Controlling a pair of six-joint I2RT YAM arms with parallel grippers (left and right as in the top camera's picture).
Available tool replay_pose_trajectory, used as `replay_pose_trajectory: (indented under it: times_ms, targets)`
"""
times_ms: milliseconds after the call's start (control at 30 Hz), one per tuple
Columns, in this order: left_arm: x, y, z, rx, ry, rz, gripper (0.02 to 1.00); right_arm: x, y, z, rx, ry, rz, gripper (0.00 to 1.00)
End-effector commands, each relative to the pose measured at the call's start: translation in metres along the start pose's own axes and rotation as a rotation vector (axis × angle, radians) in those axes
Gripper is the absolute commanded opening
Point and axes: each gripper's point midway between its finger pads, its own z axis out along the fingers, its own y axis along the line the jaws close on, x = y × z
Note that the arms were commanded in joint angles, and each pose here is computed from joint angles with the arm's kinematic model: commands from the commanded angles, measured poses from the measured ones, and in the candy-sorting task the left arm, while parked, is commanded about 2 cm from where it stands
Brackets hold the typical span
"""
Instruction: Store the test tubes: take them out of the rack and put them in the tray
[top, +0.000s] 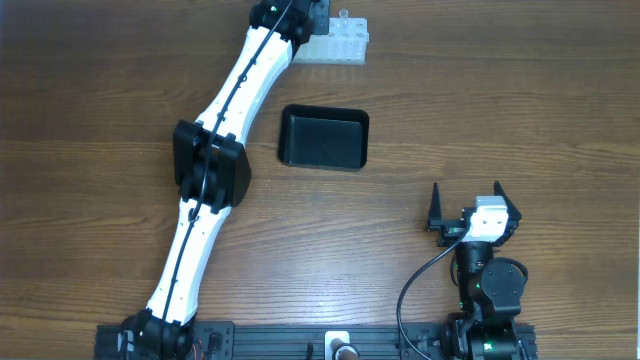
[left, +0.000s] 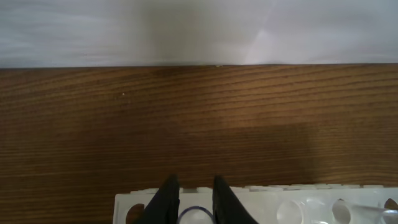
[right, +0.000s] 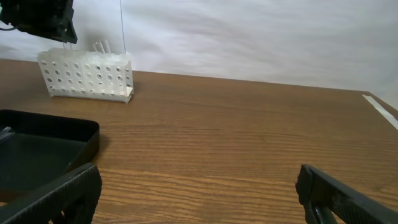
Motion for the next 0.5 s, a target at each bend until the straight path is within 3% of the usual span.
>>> replay_pose_trajectory:
  times_ms: [33, 500]
  targets:
    - [0.009, 0.004, 0.011, -0.001, 0.022, 0.002, 0.117, 0.001, -0.001, 0.0, 0.002, -0.002, -0.004, 0.991]
    - [0.0, 0.005, -0.004, 0.0, 0.018, 0.001, 0.06, 0.001, -0.001, 0.0, 0.002, -0.002, -0.004, 0.993]
